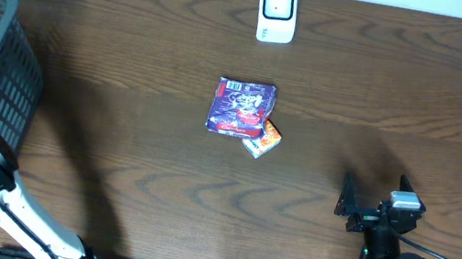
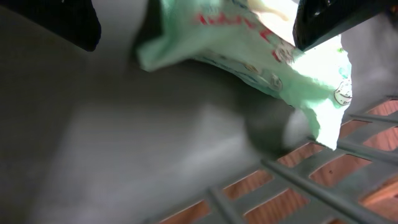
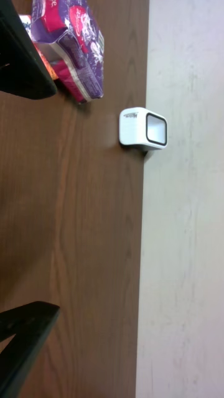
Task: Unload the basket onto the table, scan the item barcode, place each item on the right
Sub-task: 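Reach into the basket and grasp the mint-green wipes pack with left gripper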
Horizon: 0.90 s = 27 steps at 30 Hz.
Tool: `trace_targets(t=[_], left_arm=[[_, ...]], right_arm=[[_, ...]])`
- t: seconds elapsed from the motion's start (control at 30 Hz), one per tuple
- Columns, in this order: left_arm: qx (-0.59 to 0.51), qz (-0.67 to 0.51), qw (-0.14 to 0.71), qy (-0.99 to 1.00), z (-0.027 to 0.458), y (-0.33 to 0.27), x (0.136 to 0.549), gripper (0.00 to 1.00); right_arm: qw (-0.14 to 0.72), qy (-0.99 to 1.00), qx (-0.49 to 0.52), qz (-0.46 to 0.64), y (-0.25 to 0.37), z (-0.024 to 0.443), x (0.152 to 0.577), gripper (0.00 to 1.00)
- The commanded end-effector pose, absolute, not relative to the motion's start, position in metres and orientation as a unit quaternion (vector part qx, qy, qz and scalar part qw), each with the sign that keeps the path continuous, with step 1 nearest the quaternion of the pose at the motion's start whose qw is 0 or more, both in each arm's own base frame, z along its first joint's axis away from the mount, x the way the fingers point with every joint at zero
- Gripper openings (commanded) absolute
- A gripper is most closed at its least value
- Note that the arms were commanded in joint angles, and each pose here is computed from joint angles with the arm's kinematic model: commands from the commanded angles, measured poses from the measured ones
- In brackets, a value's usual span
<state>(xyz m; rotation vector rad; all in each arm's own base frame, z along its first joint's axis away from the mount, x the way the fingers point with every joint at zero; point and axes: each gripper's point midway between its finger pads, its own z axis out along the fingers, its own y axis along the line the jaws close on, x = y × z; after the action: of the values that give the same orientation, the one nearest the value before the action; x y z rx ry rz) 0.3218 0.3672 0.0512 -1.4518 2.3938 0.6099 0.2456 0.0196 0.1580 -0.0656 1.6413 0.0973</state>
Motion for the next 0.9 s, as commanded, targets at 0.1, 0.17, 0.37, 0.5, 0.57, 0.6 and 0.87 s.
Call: trace_targets(t=[0.1, 0.17, 0.37, 0.5, 0.57, 0.6, 0.87], left_arm=[[-0.52, 0.219, 0.101, 0.819, 0.03, 0.381, 0.296, 0.96], [-0.52, 0.209, 0.099, 0.822, 0.028, 0.38, 0.295, 0.86], [-0.516, 0.161, 0.099, 0.835, 0.021, 0.366, 0.302, 0.08], [-0.516, 0.158, 0.088, 0.837, 0.029, 0.36, 0.296, 0.07], [-0.516, 0.159, 0.094, 0.836, 0.042, 0.359, 0.296, 0.07], [-0.516, 0.16, 0.101, 0.835, 0.054, 0.358, 0.296, 0.07], [-0.499, 0.193, 0.281, 0.796, 0.218, 0.341, 0.305, 0.07]], right_arm=[[0.68, 0.731, -0.023, 0.045, 0.018, 0.158, 0.245, 0.99], [0.68, 0.731, -0.023, 0.045, 0.018, 0.158, 0.245, 0.99], [0.68, 0.731, -0.023, 0.045, 0.018, 0.158, 0.245, 0.99], [0.68, 0.731, -0.023, 0.045, 0.018, 0.158, 0.245, 0.99], [0.68, 0.731, -0.023, 0.045, 0.018, 0.158, 0.245, 0.99], [0.68, 0.731, -0.023, 0.045, 0.018, 0.158, 0.245, 0.99], [0.68, 0.731, -0.023, 0.045, 0.018, 0.158, 0.245, 0.99]])
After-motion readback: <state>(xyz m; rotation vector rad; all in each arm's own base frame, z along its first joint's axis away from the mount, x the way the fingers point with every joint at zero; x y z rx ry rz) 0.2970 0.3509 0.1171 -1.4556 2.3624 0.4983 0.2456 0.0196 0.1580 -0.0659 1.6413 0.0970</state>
